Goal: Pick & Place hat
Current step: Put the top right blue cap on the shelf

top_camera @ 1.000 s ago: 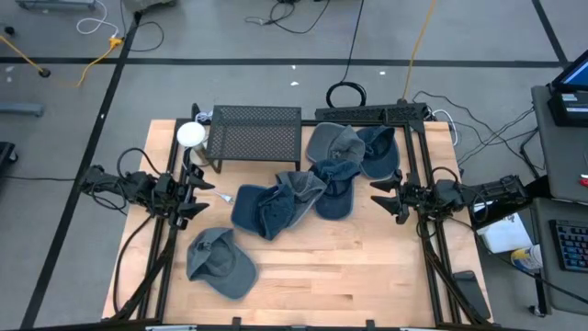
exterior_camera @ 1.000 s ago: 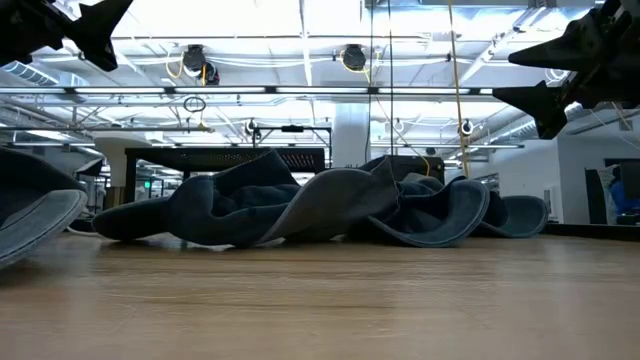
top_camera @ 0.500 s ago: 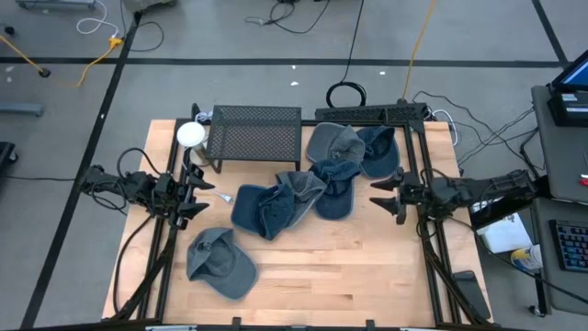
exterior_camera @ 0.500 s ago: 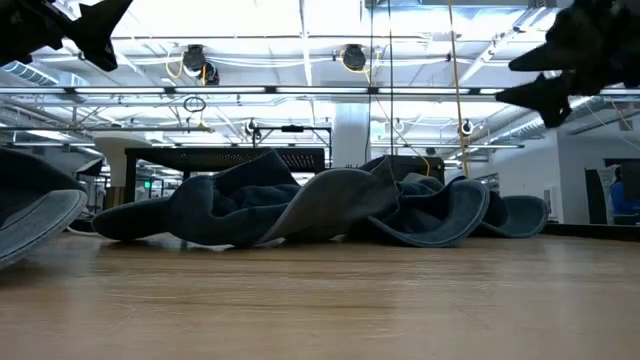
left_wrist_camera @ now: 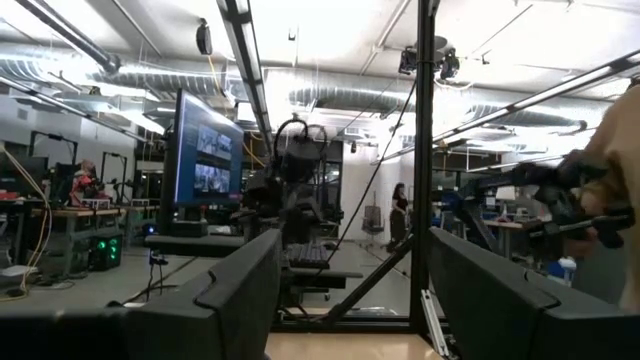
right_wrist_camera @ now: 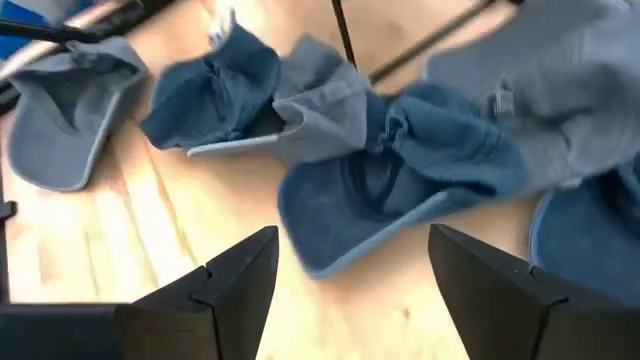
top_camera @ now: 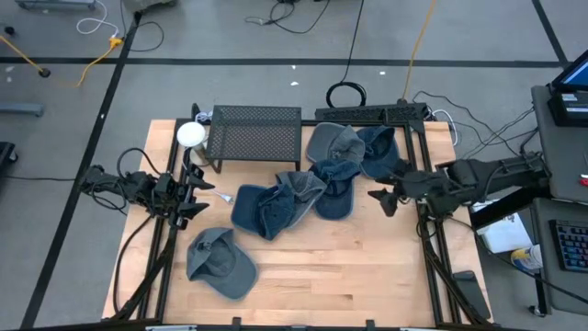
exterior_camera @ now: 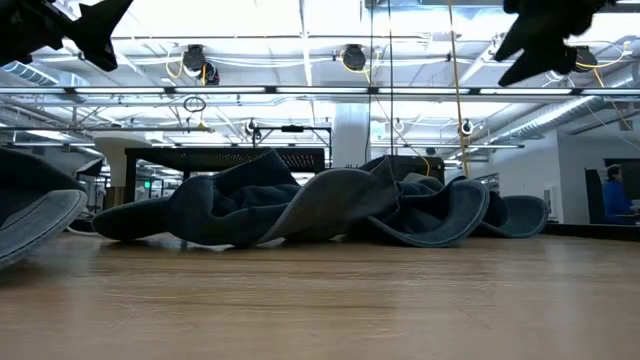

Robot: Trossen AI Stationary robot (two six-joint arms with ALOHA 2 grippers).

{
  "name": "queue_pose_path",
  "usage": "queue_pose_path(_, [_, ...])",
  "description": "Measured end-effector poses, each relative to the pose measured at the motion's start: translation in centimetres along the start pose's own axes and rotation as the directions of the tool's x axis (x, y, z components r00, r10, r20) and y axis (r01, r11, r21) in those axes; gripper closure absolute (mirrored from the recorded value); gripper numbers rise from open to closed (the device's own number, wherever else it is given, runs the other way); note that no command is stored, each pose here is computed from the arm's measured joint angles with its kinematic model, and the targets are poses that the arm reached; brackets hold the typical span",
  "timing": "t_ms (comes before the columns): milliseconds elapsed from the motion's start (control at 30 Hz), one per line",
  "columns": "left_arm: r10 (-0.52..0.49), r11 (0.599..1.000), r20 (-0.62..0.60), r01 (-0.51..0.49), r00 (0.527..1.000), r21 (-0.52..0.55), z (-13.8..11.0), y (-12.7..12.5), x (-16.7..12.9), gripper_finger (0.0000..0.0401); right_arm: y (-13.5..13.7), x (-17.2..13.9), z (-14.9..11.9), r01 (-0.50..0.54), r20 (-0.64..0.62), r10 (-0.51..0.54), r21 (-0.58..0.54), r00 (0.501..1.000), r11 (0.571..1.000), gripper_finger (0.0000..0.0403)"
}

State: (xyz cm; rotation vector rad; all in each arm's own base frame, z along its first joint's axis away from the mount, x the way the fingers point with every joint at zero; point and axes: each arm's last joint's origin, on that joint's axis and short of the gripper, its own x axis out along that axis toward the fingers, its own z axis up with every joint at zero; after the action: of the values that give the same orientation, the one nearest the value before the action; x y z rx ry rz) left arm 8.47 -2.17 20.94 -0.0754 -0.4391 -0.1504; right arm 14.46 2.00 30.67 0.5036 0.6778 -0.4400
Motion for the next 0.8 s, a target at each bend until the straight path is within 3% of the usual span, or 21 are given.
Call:
queue_pose_path(300, [0.000,1.000,0.000,0.000,1.000,0.000,0.0,0.0,0.0,0.0150,4.2,-0.2,3.9,0.164,-0.288,-0.106,0.183,0.952,0.969,0.0151])
queue_pose_path(567, [0.001,1.000,0.000,-0.001,1.000,0.000,0.0,0.0,0.0,0.0150,6.0,0.3,6.7,0.382,-0.463,-0.228,0.272,0.856,0.883,0.0151])
queue_pose_path(800, [0.001,1.000,0.000,-0.001,1.000,0.000,0.0,0.0,0.0,0.0150,5.7,1.7,7.4,0.511,-0.585,-0.256,0.323,0.769,0.796,0.0151])
